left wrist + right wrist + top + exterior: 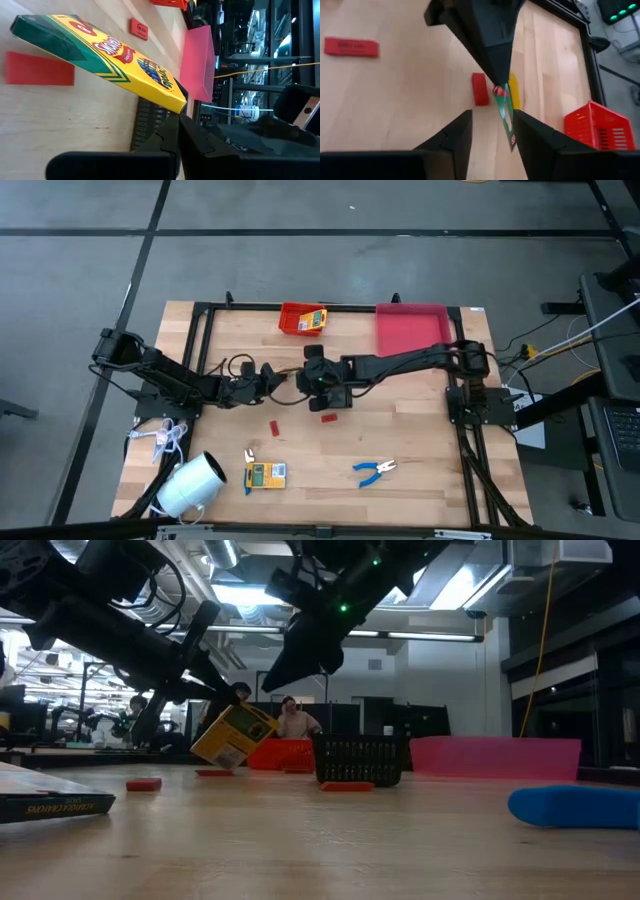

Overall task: Pick & Place School Supplies
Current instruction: Put the yellow crayon box into the red bin

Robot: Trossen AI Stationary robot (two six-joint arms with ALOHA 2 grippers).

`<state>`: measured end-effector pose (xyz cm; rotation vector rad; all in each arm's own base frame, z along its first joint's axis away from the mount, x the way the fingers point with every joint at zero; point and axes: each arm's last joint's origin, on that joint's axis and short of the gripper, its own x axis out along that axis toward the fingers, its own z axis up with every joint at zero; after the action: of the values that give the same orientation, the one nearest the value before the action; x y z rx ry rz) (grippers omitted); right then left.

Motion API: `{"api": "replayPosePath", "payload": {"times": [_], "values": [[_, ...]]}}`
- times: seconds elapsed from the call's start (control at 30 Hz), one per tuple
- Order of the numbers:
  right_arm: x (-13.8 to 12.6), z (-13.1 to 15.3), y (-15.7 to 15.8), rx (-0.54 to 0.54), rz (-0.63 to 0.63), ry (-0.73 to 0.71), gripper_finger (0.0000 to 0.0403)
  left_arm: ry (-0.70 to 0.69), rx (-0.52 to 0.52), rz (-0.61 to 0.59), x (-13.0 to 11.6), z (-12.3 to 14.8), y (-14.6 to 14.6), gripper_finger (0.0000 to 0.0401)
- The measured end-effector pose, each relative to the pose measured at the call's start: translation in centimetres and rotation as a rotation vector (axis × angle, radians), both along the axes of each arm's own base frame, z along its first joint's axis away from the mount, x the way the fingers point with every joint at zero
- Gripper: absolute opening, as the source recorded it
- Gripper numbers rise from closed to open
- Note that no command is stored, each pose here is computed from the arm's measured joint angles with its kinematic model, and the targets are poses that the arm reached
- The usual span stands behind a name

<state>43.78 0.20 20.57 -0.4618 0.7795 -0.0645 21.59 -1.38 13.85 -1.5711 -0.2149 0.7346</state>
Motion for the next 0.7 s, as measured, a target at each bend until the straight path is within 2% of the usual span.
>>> {"api": "replayPosePath", "payload": {"times": [0.17,0.4,0.7], "values": [[0.2,-0.1,-0.4,-0.048,-0.029,-0.009,0.0171,-0.004,-0.001,0.000,0.0,0.0,0.0,0.0002],[0.3,0.0,-1.1,-0.036,-0.036,-0.029,0.0158,-0.004,-0.008,-0.023,0.1,0.0,0.0,0.0002],[0.8,-1.7,-0.8,-0.032,-0.026,0.000,0.0161,-0.008,-0.009,-0.011,0.1,0.1,0.5,0.0002]]}}
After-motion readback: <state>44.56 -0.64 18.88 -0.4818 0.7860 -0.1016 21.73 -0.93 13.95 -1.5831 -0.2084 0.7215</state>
